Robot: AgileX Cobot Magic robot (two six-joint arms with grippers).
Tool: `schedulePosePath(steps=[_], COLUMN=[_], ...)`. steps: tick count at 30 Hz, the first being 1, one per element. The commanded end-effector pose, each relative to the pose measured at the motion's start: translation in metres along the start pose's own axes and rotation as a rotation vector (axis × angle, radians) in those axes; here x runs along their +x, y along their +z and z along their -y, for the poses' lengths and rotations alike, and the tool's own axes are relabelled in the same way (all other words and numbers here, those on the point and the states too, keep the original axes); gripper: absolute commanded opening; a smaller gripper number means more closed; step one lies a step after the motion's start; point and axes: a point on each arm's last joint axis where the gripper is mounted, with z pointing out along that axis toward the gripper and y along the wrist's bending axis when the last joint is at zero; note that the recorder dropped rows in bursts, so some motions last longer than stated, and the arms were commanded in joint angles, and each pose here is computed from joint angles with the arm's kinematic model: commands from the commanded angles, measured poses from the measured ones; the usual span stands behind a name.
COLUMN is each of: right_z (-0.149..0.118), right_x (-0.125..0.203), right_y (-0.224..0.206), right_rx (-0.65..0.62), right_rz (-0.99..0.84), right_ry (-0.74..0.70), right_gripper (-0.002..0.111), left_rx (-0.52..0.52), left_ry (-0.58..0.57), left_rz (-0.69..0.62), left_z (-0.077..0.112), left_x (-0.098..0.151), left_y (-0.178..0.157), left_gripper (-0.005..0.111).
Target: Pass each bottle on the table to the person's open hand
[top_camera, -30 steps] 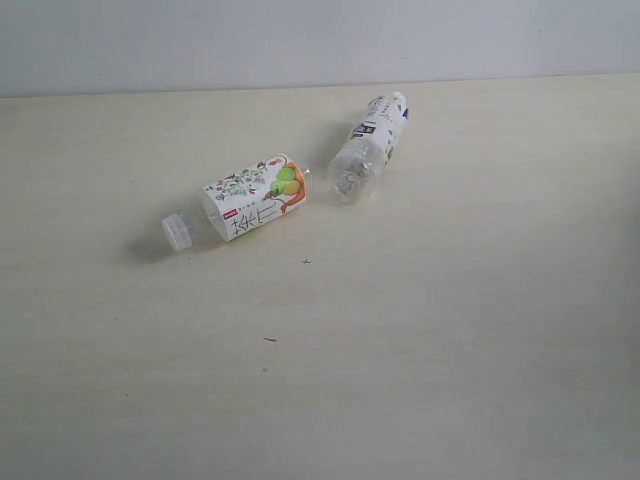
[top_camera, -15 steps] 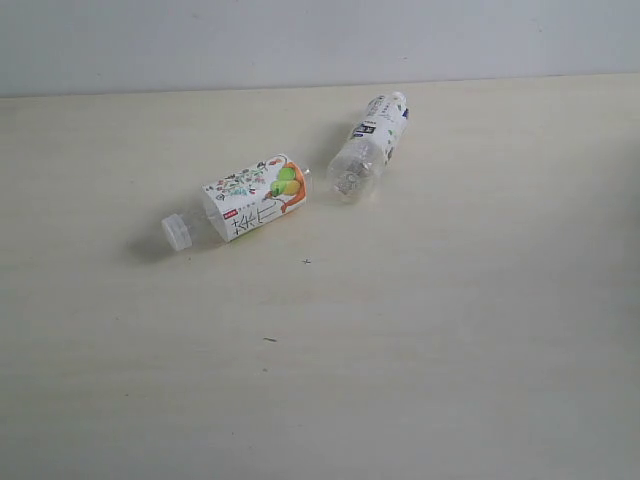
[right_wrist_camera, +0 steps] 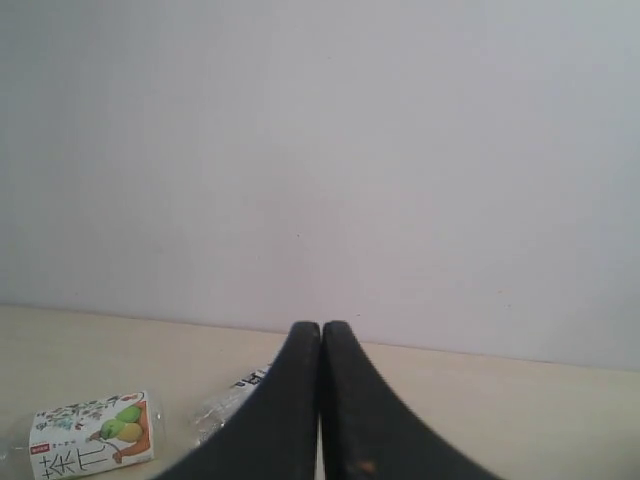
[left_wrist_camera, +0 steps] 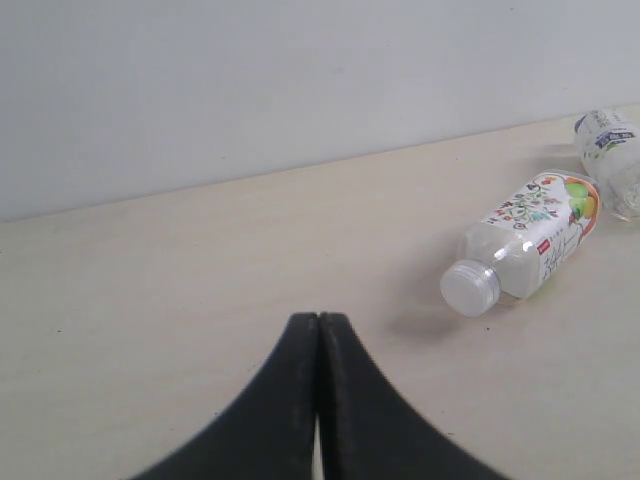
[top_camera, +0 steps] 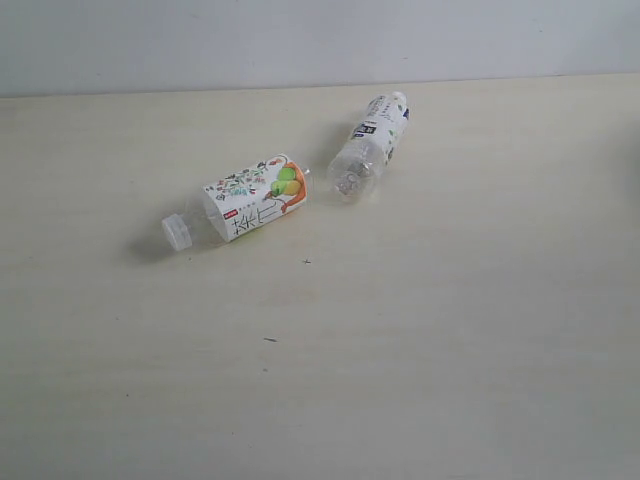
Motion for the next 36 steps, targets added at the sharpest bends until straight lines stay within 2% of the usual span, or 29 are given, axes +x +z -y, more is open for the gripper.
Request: schedulePosePath(steps=[1, 17, 23, 26, 31, 36], right_z=[0.001, 0.001, 0.003, 0.005, 0.005, 0.007], right_x=[-0.001, -0.003, -0.003, -0.005, -0.005, -0.003], right_y=[-0.005, -0.018, -0.018, -0.018, -0.018, -0.018], right_rx=[0.005, 0.005, 0.036, 0.064, 0.064, 0.075], right_rz=[0.033, 0.094, 0.093, 0.118, 0.119, 0.093], right_ry=[-0.009, -0.007, -0.081, -0.184, -0.178, -0.098], right_gripper=[0.000, 0.000, 0.000, 0.000, 0.000, 0.000], left_rx=[0.007, -0.007, -0.007, -0.007, -0.007, -0.007], left_ry=[-0.006, -0.009, -0.009, -0.009, -0.009, -0.009], left_rz=[0.012, 0.010, 0.010, 0.010, 0.010, 0.010], left_z=[0.000, 0.000, 0.000, 0.000, 0.000, 0.000], left_x=[-0.001, 0.000, 0.000, 0.000, 0.000, 0.000], left_y=[0.000, 0.000, 0.000, 0.000, 0.000, 0.000], left_gripper=[0.001, 0.001, 0.001, 0.001, 0.001, 0.001])
